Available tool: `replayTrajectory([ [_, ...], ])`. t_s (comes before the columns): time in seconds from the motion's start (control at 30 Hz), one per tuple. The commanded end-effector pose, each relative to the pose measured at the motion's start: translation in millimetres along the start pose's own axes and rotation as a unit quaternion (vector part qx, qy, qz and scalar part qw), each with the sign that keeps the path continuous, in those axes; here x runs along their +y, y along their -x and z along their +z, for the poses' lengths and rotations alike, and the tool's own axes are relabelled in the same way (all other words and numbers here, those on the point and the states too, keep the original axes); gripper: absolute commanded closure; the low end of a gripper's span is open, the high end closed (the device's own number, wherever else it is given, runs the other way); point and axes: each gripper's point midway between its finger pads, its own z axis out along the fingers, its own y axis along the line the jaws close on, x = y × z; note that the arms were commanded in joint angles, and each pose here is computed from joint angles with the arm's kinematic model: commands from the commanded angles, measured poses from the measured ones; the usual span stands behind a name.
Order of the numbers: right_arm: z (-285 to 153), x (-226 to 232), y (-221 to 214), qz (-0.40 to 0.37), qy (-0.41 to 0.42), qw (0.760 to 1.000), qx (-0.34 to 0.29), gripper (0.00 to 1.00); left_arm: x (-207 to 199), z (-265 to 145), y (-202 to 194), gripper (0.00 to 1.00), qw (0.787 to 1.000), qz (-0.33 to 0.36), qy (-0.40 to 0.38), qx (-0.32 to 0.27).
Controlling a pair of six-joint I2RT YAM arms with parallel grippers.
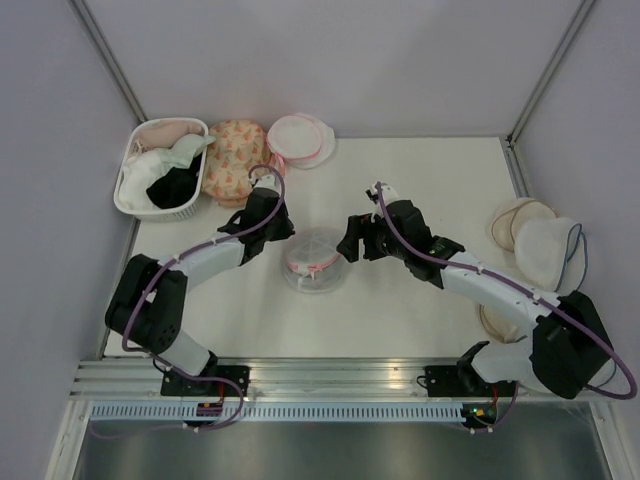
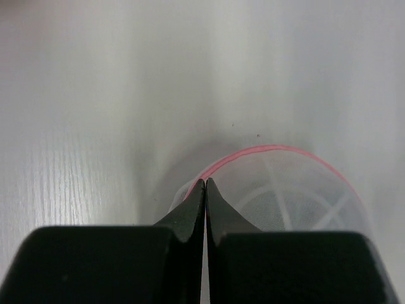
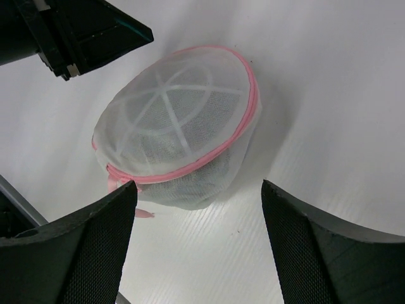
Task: Unzip the laundry bag and remove the bra
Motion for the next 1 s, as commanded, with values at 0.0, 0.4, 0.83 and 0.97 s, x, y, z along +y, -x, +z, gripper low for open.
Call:
replayTrajectory([
  [0.0, -19.6, -1.5, 16.1, 0.003, -0.012, 0.999, -0.045, 0.15, -24.6, -24.3, 58.0, 0.98, 0.996, 0.005, -0.051, -0.069],
  [0.4, -46.3, -13.1, -0.1, 0.005, -0.036, 0.999, -0.041, 0.02, -45.7, -142.3, 6.4, 0.0, 0.969, -0.197, -0.147, 0.028],
  [0.83, -47.9, -18.4, -15.1, 0.021, -0.036, 0.998, -0.039, 0.02, -32.1, -180.0, -19.9, 0.01, 0.833, -0.513, -0.206, 0.016],
  [0.97, -47.9, -18.7, -15.8, 0.021, -0.036, 0.998, -0.039, 0.02, -45.1, -168.3, -14.0, 0.01, 0.814, -0.536, -0.221, 0.04],
])
